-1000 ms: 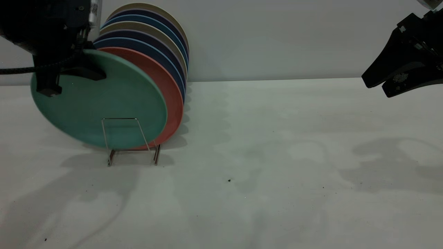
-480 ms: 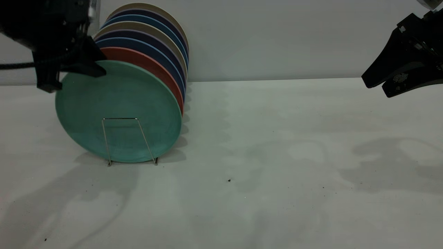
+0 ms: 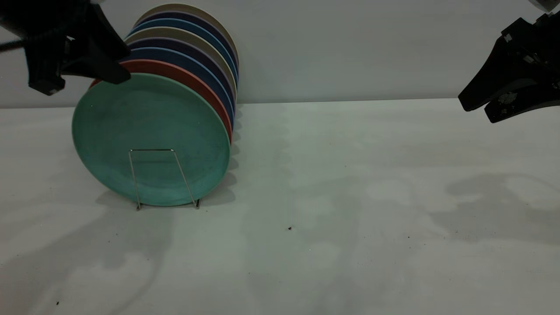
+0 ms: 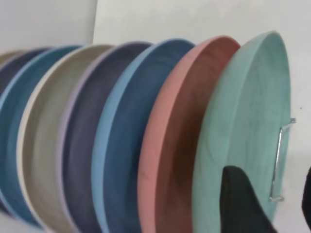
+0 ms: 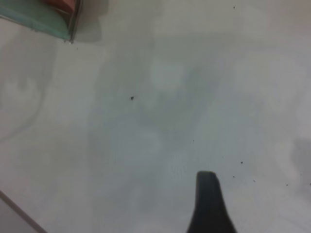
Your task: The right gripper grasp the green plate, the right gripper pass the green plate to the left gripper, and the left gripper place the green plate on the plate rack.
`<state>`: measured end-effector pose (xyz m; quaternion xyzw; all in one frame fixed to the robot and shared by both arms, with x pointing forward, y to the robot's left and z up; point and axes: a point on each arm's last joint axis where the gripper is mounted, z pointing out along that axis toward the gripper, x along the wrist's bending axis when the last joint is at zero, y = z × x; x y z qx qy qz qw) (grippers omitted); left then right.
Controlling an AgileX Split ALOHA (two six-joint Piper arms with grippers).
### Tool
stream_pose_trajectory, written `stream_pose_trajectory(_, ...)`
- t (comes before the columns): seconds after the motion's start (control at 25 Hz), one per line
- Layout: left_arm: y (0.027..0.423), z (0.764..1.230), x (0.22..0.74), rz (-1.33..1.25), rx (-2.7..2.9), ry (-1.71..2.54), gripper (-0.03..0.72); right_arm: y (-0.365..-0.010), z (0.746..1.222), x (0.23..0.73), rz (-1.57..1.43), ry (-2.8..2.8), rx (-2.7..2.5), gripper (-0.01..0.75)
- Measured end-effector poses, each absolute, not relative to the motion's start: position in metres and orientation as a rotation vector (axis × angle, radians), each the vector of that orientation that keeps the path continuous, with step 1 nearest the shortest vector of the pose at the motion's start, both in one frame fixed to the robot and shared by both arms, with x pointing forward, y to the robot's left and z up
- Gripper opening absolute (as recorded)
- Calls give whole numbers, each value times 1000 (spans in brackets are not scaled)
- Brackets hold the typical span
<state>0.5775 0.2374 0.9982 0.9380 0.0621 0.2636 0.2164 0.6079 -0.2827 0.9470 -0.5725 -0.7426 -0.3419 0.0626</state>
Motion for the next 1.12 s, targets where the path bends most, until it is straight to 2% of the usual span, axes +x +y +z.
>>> stream_pose_trajectory(0.16,248,1026,569,728,2466,558,380,-279,947,608,-1029,-2250,-1720,546)
stream_pose_trajectory(0.28,271,1048,558,667,2265,984,380,-262,953,604,-995,-2336,-1647,546)
stream_pose_trajectory(0.52,315,1071,523,490,1970,1643,394,-237,998,595,-739,-2590,-1671,546)
stream_pose_trajectory(0.72,317,1090,495,467,1939,1762,482,-253,1039,563,-369,-2577,-1925,546)
stream_pose_trajectory(0.84,314,1104,474,453,1958,1755,516,-265,1070,537,-250,-2575,-2039,546)
stream_pose_trajectory(1.12,306,1128,422,386,2004,1752,524,-277,1138,464,-498,-2650,-2181,546)
